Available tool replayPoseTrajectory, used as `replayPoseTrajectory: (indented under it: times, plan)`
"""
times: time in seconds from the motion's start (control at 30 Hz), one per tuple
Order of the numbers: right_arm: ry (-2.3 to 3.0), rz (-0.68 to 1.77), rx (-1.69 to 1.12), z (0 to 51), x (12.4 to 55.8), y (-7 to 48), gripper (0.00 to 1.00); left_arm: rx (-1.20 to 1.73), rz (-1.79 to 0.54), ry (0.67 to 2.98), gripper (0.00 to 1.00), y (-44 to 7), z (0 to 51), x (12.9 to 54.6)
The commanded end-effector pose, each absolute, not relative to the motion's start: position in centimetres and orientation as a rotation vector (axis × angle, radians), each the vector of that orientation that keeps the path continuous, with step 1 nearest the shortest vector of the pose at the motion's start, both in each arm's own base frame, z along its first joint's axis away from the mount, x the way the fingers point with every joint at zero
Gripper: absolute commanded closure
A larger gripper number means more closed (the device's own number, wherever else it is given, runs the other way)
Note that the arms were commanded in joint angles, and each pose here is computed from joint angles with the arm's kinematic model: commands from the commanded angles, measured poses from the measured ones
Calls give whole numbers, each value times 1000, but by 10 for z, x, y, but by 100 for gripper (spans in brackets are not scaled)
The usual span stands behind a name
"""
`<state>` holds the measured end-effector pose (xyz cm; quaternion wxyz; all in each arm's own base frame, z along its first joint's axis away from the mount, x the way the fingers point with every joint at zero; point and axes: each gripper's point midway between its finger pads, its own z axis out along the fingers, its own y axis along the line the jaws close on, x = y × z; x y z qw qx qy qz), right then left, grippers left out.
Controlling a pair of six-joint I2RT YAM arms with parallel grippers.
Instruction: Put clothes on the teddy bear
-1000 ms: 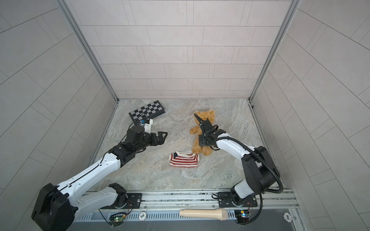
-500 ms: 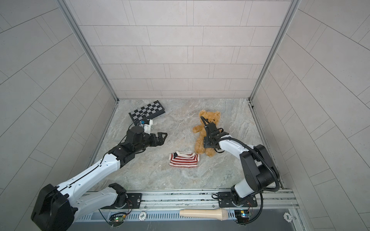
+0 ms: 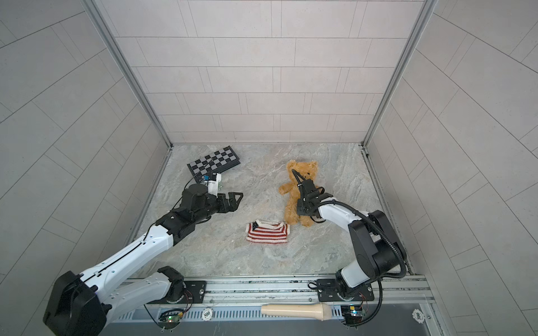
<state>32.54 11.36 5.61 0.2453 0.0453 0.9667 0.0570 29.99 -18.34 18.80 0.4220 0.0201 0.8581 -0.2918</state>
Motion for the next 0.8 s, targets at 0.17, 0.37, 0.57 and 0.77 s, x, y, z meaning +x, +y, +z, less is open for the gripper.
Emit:
replayPoseTrajectory:
  times: [0.17,0.37,0.57,0.77]
  plan:
    - [2396,469,64,151,327,181,99,-24,-790,2086,0,-151,213,305]
    - [2346,666,32,166,305,240,100,-121,-759,2062,0,-116,224,308]
    - [2371,860,-15,148,274,312,100,-150,-726,2031,0,-102,240,306]
    - [2436,1011,-103,123,247,378,100,-159,-698,2047,0,-99,236,306]
